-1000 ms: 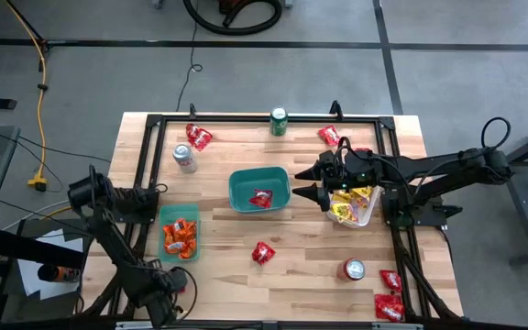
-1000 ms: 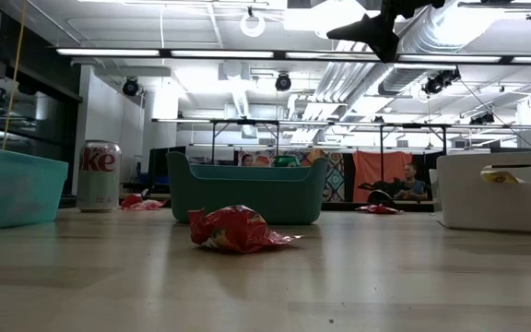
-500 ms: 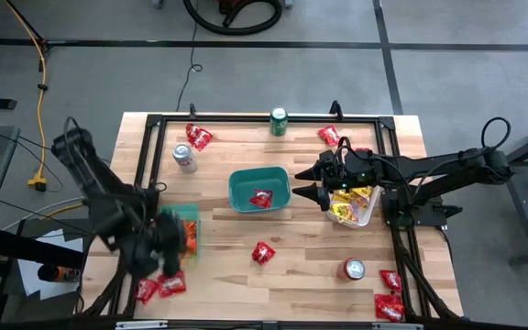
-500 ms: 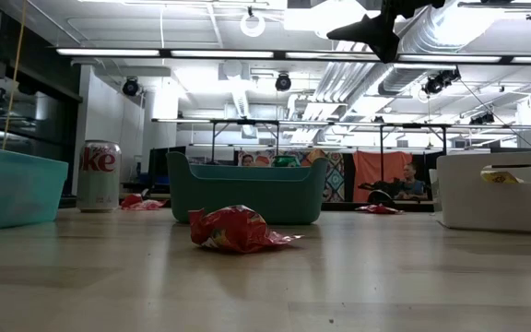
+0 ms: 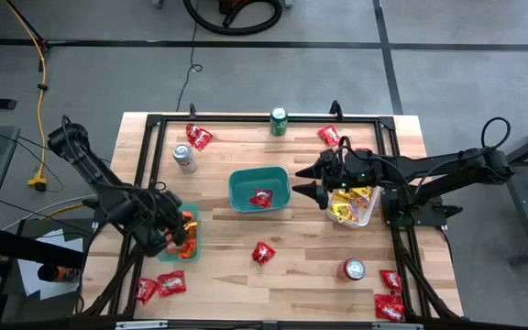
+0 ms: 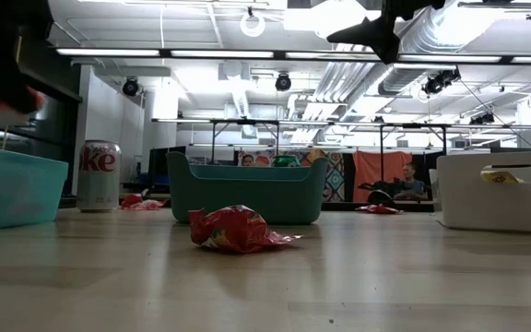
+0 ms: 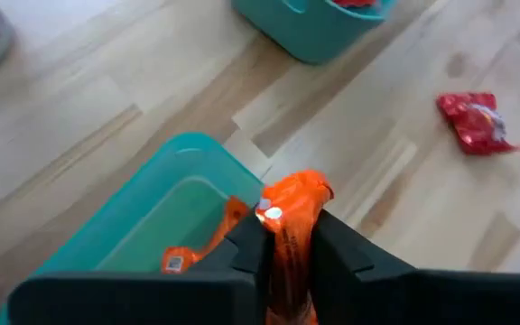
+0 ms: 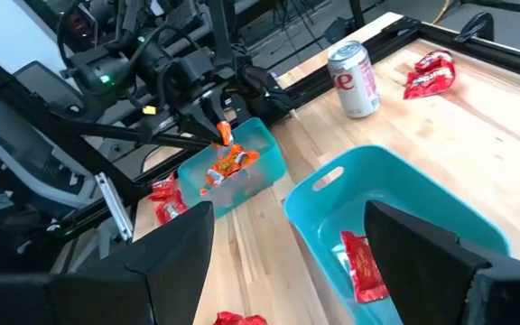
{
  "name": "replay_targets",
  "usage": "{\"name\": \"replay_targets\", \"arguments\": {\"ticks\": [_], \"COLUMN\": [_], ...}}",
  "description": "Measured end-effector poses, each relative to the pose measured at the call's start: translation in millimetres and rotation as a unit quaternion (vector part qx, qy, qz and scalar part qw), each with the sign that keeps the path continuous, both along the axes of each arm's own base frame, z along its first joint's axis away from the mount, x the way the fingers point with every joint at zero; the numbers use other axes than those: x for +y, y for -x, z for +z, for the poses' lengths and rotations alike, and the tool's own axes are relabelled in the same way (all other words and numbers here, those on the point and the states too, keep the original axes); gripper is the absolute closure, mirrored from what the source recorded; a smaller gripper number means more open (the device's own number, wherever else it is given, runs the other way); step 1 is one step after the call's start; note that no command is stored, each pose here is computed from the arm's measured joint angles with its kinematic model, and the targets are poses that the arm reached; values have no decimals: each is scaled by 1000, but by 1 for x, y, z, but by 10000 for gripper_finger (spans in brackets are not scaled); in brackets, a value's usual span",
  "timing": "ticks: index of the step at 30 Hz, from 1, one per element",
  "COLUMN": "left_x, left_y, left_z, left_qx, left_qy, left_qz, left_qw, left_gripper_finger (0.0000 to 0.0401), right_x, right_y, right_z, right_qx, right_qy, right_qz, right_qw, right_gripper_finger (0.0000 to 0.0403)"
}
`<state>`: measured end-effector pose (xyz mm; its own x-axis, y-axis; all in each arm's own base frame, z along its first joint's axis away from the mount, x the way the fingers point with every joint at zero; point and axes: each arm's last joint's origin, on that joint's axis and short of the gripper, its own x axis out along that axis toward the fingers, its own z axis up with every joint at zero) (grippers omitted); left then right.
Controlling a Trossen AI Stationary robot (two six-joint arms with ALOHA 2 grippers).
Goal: Sort candy
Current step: Put the orange chocolate into the light green bin, then put the red candy into the green bin
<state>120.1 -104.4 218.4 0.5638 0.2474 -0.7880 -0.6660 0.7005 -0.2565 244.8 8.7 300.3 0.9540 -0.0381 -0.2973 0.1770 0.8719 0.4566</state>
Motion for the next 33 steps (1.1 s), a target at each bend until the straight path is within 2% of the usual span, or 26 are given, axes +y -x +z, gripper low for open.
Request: {"name": "replay_targets", "arguments": {"ticks": [6,12,15,18,22,25,33], "left_x": [2,7,14,20,27,35,43], "left_y": [-5,-7,-9,-15,-34,-55,-115], "left_z": [6,25,42,62,76,80,81], "left_qx": [-2,-14,-56,-122,-176,-195,-270], "left_qy": [13,36,39,18,-36,-58,-21], "left_qz": [6,-10,5,22,8,-3,-91], "left_qw": [1000,999,998,992,984,979,958], "left_gripper_finger": [300,235,212,199,194,194,194], "right_x": [0,0,0,2,8,15,28], "right_y": [0,0,0,-1,-3,-3,-2], "right_z": [-1,0,0,5,14,21,25], "right_qx": [2,1,-4,-26,-64,-100,-120], "right_qy": [-8,-12,-47,-99,-148,-149,-149], "right_qz": [-6,-7,-13,6,54,77,95], "right_qw": [1000,1000,999,995,985,981,977], "right_gripper_finger": [121,121,121,121,121,121,121]}}
